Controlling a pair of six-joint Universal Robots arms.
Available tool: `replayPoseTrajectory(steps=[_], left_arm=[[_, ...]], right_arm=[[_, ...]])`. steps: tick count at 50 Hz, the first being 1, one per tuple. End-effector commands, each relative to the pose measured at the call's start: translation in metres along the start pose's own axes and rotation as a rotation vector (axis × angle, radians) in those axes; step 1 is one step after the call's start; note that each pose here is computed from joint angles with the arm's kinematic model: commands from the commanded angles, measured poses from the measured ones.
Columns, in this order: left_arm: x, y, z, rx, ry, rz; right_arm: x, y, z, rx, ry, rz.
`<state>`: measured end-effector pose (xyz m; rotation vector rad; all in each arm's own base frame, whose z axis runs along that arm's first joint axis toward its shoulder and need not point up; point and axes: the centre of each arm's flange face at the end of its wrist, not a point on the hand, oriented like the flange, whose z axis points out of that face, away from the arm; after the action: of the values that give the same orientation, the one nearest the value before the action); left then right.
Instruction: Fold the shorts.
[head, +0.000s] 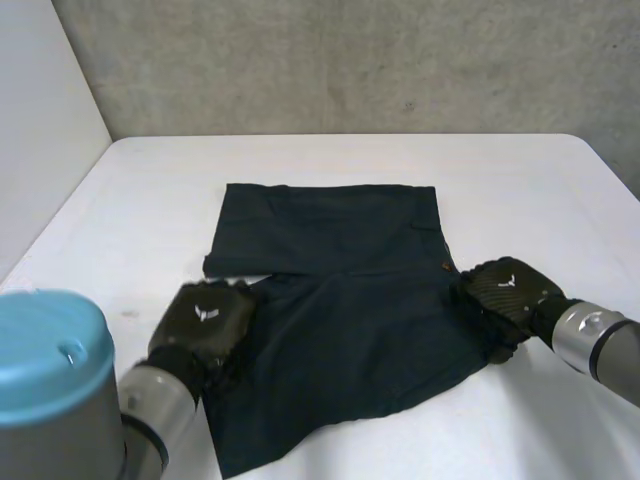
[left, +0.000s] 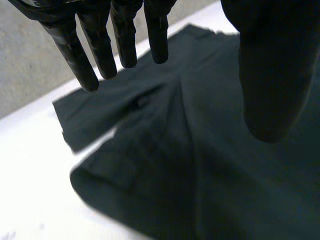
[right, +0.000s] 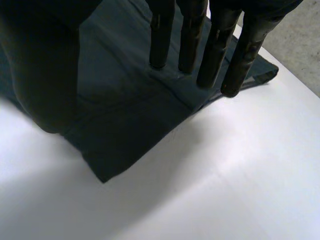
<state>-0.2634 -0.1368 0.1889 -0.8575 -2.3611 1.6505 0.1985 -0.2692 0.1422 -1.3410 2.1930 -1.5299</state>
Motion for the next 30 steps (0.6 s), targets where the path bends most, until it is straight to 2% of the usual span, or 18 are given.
replayPoseTrajectory(steps=[1,6,30], left_arm=[[0.010,0.023,-0.008,-0.076,-0.036,0.030],[0.021,0.030,-0.012,-0.092,-0.003,0.017],[0.032,0.047,-0.014,-0.161,0.030,0.051]], right_arm=[[-0.003,0.012,0.001,0.020,0.014,-0.011],[-0.007,0.013,0.001,0.027,-0.003,-0.014],[-0.009,0.009,-0.002,0.079,-0.022,-0.013]])
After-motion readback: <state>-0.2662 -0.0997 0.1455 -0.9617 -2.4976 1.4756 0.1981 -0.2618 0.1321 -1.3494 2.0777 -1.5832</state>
